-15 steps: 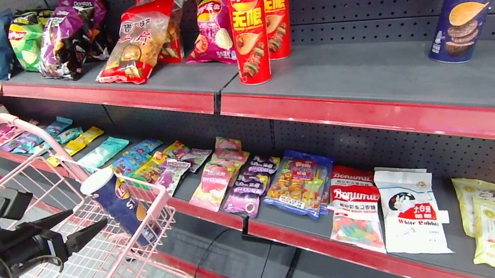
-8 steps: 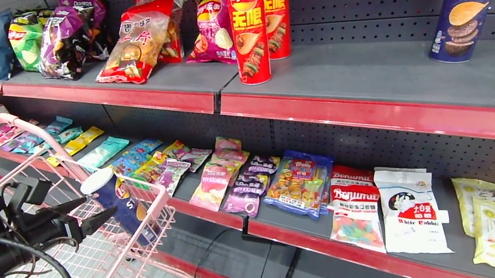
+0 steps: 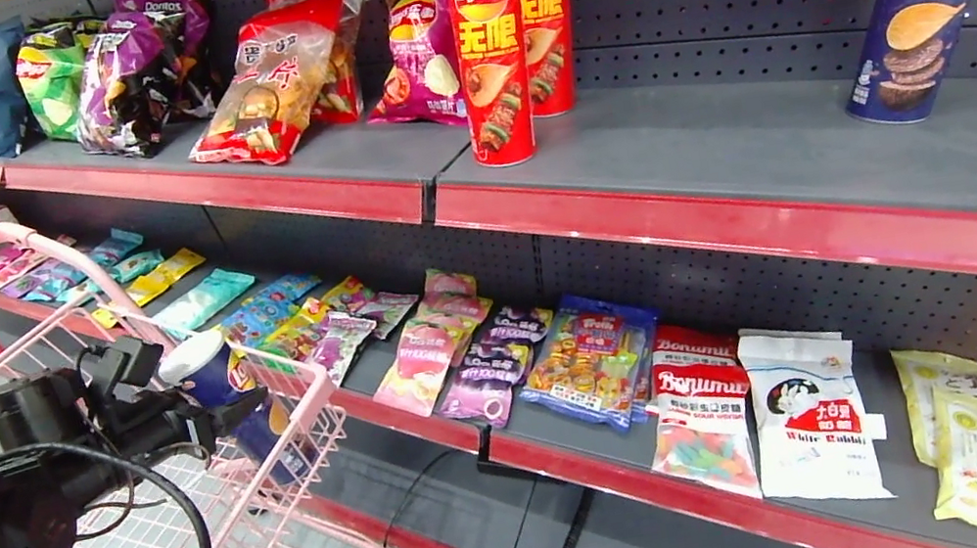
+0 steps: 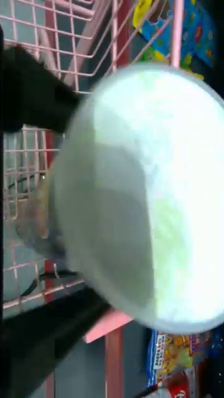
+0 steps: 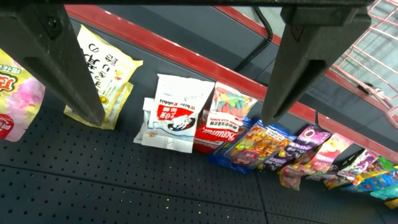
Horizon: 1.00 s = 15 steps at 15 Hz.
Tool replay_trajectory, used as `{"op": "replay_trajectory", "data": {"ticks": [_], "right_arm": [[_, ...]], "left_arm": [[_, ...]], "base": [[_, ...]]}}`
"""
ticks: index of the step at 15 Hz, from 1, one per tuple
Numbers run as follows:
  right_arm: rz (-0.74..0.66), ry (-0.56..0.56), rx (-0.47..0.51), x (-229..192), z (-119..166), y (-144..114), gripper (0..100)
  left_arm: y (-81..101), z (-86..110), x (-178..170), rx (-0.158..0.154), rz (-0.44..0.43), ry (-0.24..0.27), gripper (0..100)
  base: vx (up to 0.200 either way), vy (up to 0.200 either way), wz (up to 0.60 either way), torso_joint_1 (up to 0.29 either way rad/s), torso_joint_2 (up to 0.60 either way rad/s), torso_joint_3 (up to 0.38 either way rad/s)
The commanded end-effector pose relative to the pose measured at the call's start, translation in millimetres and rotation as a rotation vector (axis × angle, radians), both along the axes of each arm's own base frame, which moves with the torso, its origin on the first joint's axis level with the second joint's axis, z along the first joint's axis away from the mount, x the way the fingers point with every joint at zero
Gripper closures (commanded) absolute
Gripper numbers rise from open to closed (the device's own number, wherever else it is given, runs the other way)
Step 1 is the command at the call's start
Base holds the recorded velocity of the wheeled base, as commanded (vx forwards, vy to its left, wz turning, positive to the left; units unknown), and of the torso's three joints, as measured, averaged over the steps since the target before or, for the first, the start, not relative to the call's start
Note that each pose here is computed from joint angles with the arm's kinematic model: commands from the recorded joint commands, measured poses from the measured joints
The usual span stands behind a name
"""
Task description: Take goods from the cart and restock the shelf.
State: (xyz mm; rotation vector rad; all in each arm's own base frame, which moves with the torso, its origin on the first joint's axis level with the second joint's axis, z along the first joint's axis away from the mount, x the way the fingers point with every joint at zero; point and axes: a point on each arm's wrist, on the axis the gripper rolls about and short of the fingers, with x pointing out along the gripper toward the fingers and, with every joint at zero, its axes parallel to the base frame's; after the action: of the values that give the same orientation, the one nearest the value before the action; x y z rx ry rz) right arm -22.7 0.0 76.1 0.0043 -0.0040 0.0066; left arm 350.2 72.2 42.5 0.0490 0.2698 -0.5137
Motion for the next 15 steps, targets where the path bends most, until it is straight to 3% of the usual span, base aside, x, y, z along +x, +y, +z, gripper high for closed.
{"op": "replay_trajectory", "data": {"ticks": [1,4,5,6,7,8,9,11,12,13,15], "right_arm": [[0.0,0.001,0.0,0.1,0.1,0.0,0],[0.0,-0.001,0.0,0.0,0.0,0.0,0],[0.0,0.001,0.0,0.1,0.1,0.0,0],[0.001,0.001,0.0,0.1,0.1,0.0,0],[0.001,0.001,-0.001,0.1,0.1,0.0,0],[0.001,0.001,-0.001,0.1,0.1,0.0,0],[0.001,-0.001,-0.001,0.0,0.0,0.0,0],[0.001,0.001,-0.001,0.1,0.1,0.0,0],[0.001,0.001,-0.001,0.1,0.1,0.0,0],[0.001,0.001,-0.001,0.1,0.1,0.0,0],[0.001,0.001,0.0,0.1,0.1,0.0,0]], "left_arm": [[-1.6,-13.1,2.4,-0.002,-0.002,0.002,100],[-3.3,-7.2,-4.8,-0.004,0.0,-0.006,100],[-5.1,16.2,-14.5,-0.049,0.018,-0.019,100],[-5.8,28.7,-17.2,-0.071,0.025,-0.035,100],[-12.9,75.8,-33.8,-0.154,0.038,-0.066,100],[-15.9,94.7,-44.5,-0.174,0.041,-0.069,100],[-22.1,132.3,-70.8,-0.187,0.042,-0.075,100],[-30.6,181.7,-108.6,-0.179,0.035,-0.132,100],[-34.8,197.4,-126.3,-0.17,0.032,-0.175,100],[-39.4,210.6,-146.2,-0.158,0.028,-0.225,100],[-45.5,224.2,-175.7,-0.15,0.032,-0.257,100]], "base": [[0.0,0.0,0.0,0.0,0.0,0.0],[0.0,0.0,0.0,0.0,0.0,0.0],[0.0,0.0,0.0,0.0,0.0,0.0],[0.0,0.0,0.0,0.0,0.0,0.0],[0.0,0.0,0.0,0.0,0.0,0.0],[0.0,0.0,0.0,0.0,0.0,0.0],[0.0,0.0,0.0,0.0,0.0,0.0],[0.0,0.0,0.0,0.0,0.0,0.0],[0.0,0.0,0.0,0.0,0.0,0.0],[0.0,0.0,0.0,0.0,0.0,0.0],[0.0,0.0,0.0,0.0,0.0,0.0]]}}
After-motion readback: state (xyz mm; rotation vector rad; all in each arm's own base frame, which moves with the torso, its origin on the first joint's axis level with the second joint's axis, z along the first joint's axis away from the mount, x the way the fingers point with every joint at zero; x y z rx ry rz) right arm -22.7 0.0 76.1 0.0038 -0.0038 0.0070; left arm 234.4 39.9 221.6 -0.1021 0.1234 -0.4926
